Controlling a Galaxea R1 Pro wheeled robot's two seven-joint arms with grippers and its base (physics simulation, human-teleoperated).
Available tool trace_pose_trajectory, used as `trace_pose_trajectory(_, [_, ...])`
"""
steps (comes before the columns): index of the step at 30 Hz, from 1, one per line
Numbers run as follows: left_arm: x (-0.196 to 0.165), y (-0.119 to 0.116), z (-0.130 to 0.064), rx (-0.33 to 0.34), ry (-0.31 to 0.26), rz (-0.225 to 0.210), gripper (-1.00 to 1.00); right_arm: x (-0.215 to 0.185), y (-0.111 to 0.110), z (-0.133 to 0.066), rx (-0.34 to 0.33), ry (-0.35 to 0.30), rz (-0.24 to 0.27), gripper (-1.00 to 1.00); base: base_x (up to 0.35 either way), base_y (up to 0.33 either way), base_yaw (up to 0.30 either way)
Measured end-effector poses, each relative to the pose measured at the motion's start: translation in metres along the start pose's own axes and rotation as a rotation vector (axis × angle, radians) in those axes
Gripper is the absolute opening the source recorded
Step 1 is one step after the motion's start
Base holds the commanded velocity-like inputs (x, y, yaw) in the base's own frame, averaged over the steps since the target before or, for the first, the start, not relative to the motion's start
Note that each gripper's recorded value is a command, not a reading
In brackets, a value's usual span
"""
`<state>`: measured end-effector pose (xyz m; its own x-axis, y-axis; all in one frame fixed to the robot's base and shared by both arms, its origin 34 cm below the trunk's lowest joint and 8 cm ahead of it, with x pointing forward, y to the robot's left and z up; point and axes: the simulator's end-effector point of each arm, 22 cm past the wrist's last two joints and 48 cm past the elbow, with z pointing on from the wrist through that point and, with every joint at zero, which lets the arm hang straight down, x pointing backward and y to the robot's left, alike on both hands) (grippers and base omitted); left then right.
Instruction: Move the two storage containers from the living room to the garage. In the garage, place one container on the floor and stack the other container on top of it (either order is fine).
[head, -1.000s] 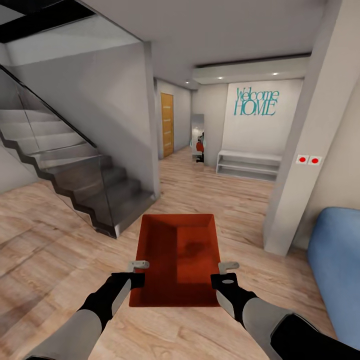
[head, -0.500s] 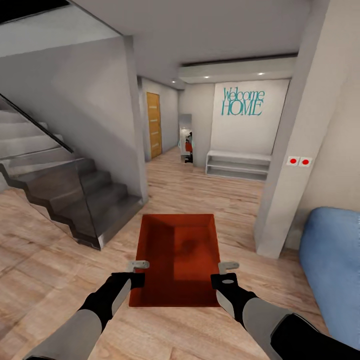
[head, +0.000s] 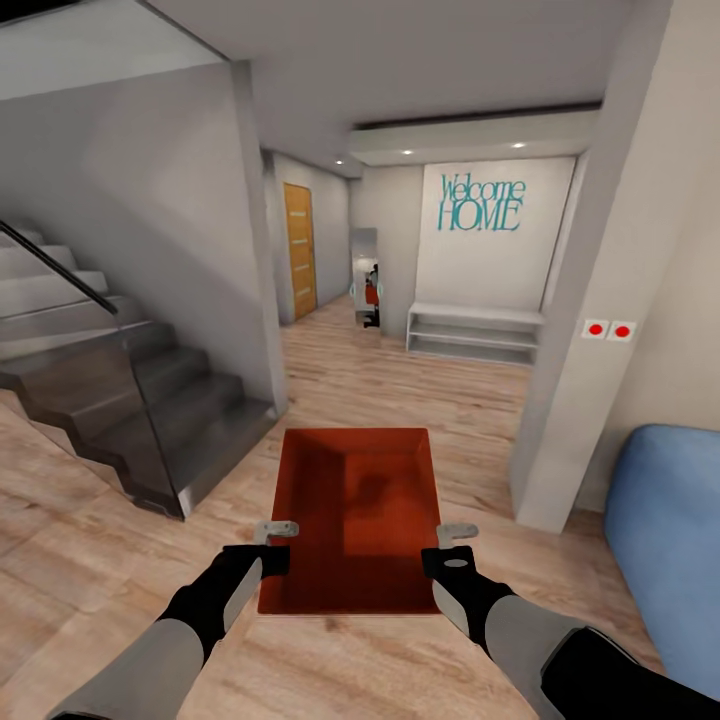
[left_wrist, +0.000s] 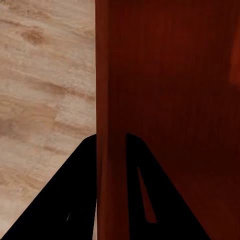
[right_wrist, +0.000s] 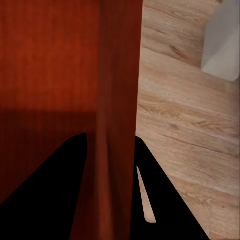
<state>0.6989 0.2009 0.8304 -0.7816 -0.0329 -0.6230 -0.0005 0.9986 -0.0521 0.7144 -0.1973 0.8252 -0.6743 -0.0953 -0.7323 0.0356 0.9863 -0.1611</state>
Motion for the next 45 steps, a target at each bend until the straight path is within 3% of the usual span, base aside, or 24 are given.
trace_pose_trajectory(45, [-0.0001, 0.0, 0.0, 0.0, 0.0, 0.0, -1.0, -0.0001, 0.0, 0.0, 0.0, 0.0, 0.0, -1.0, 0.322, 0.0, 0.0])
